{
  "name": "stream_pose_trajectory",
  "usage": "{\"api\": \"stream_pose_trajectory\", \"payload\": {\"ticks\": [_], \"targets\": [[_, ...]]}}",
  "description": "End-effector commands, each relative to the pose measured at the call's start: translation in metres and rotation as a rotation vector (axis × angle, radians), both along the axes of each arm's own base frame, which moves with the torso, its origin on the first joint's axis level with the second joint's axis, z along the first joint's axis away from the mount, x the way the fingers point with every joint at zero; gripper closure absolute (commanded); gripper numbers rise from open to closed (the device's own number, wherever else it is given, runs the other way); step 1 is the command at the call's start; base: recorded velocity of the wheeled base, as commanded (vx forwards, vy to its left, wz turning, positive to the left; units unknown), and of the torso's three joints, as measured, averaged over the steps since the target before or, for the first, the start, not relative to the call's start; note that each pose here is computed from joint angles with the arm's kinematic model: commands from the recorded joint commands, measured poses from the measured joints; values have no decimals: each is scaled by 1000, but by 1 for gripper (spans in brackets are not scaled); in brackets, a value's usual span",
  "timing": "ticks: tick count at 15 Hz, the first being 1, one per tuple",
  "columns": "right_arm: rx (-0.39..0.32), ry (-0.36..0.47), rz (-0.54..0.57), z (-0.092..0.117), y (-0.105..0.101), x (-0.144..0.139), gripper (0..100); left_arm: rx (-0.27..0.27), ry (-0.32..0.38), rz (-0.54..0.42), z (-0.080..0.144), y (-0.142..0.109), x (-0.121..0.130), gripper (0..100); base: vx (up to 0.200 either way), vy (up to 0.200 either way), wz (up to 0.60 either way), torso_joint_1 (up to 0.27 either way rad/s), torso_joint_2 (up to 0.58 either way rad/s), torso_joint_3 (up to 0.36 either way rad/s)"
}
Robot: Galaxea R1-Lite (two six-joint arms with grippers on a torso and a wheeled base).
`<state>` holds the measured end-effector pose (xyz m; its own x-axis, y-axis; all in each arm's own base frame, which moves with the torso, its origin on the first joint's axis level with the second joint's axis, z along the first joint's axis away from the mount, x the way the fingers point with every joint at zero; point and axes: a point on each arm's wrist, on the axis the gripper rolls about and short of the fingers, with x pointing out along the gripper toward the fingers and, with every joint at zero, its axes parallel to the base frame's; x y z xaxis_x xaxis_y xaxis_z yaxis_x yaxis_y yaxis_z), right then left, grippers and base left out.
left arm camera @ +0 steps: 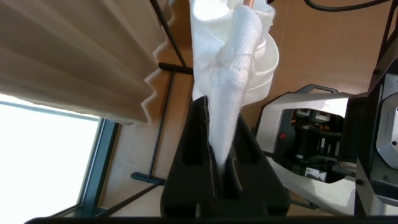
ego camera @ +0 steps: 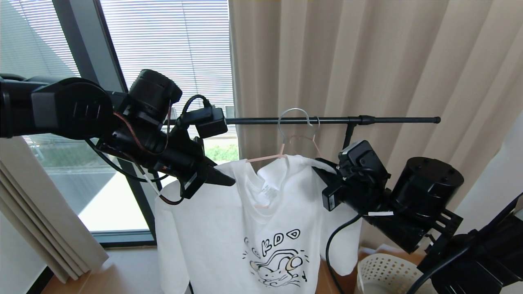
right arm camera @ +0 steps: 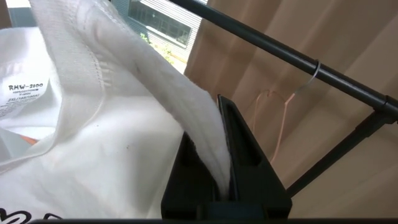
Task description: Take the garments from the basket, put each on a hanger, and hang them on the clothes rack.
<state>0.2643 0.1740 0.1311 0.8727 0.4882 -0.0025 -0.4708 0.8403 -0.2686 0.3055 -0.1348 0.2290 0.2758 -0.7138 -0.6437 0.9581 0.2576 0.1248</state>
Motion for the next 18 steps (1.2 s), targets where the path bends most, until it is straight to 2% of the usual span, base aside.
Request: {"api": "stream_pose_trajectory", "payload": {"ticks": [1,9,14,18], "targets": [[0,-3,1,1,-1,-1,0,-5,-15,1,5,2,-4,100,0,0,0,0,0,0],[9,-20,-7,10,-15,-4,0,-12,-31,39,14,17,-14,100,0,0,0,0,0,0],[-9,13,134,13,-35,-14,0,-11,-26,63,15,30,-25,100,0,0,0,0,0,0],[-20,21,208,12,-50,-18,0,-23,-60,85,18,38,-30,100,0,0,0,0,0,0]]}}
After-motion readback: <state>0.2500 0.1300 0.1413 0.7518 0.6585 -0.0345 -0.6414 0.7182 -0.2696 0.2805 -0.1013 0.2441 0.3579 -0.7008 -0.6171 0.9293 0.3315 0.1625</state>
